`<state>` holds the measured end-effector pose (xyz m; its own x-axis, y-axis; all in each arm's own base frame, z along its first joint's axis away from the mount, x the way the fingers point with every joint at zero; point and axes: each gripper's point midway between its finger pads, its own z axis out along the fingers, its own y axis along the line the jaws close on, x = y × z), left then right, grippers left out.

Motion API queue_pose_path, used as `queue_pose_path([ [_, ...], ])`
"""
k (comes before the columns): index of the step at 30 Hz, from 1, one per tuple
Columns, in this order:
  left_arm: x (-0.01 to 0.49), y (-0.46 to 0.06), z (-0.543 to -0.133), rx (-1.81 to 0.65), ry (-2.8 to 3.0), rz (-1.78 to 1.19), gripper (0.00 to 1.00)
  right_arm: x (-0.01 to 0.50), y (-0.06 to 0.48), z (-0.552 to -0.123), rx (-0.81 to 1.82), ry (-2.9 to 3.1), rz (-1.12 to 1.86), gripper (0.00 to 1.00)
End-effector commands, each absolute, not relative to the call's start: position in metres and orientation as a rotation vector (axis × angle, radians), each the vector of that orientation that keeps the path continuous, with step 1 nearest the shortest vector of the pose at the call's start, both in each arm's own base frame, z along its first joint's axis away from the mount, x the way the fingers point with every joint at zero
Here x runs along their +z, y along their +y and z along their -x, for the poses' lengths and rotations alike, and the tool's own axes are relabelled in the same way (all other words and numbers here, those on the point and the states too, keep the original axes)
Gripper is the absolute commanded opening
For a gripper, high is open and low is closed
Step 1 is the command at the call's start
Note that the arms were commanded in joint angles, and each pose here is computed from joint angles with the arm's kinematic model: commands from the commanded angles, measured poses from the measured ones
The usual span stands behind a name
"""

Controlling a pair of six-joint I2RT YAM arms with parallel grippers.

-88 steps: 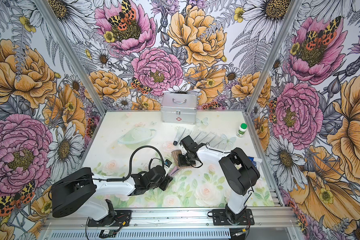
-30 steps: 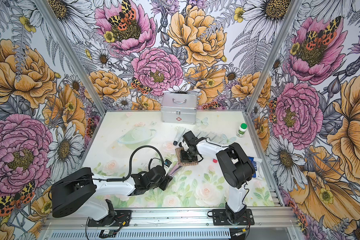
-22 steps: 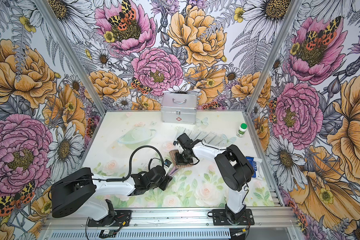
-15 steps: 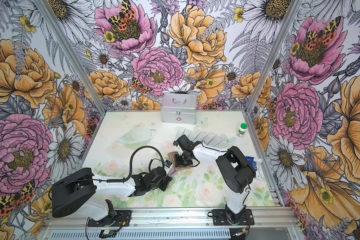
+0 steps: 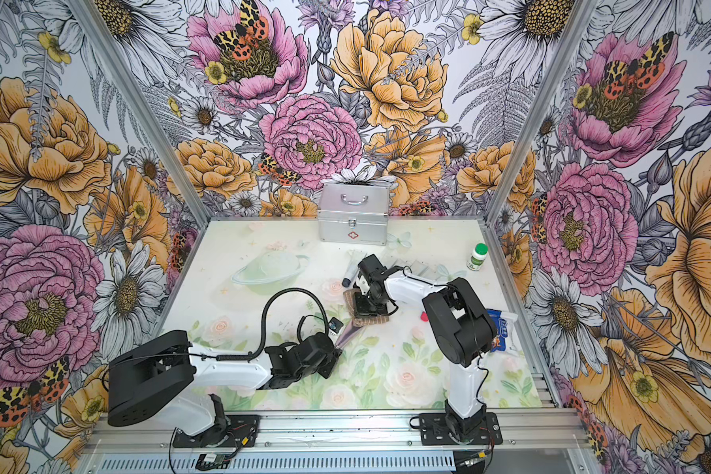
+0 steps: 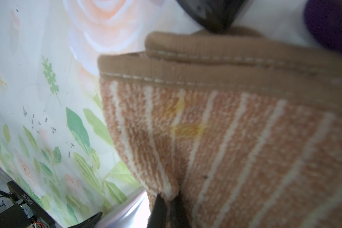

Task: Wipe the surface of the toothpaste tube
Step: Wipe the dirt from the toothpaste tube.

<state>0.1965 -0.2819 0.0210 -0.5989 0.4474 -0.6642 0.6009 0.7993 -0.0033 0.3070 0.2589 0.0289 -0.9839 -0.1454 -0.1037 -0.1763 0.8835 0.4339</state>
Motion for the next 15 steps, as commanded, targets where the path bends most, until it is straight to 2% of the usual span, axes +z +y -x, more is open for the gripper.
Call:
queue_pose_path([
  [1,0.022,-0.281,-0.202,-0.245,2.293,-0.774,0.27,0.023,0.261,-0.282,0.666,3.037,0.317,0.00],
  [8,0.023,-0.281,-0.202,-0.256,2.296,-0.772,0.28,0.034,0.276,-0.248,0.706,3.030,0.394,0.00],
  [15,0.022,-0.281,-0.203,-0.266,2.305,-0.771,0.28,0.039,0.276,-0.245,0.711,3.016,0.401,0.00],
])
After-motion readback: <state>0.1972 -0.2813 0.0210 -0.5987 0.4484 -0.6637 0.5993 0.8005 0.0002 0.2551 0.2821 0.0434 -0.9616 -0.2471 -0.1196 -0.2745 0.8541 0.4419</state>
